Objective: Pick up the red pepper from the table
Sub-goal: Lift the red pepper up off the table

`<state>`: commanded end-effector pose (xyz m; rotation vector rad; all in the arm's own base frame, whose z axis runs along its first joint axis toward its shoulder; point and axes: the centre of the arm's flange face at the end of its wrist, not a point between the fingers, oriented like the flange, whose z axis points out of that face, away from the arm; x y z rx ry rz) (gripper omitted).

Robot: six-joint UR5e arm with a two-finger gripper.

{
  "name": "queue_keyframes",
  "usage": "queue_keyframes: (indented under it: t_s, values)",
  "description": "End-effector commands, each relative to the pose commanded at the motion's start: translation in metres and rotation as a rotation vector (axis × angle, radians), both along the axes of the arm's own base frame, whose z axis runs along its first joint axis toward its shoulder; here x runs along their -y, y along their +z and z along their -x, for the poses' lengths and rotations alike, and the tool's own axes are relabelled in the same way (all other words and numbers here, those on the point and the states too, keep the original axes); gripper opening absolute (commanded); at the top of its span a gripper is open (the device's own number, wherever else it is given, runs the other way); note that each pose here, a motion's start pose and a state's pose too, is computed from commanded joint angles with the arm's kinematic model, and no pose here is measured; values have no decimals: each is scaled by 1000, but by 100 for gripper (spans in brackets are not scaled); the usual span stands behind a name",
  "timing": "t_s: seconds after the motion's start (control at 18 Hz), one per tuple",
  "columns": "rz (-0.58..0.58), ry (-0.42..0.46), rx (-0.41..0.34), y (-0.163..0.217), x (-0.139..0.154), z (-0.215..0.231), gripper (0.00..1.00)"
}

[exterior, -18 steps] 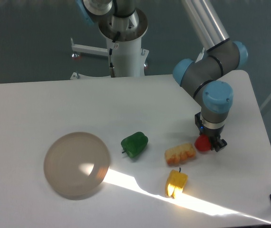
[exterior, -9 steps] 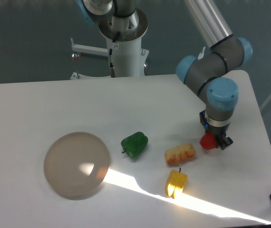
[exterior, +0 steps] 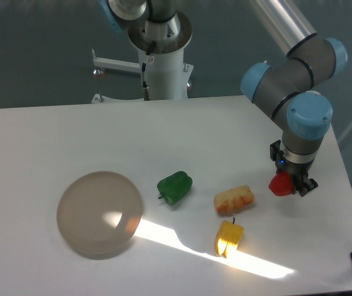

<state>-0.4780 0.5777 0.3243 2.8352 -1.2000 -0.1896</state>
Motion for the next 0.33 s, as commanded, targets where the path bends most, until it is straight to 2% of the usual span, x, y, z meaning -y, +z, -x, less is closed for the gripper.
queue_keyframes:
  t_s: [0.33]
  values:
    - [-4, 0, 2, 0, -1, 0, 52]
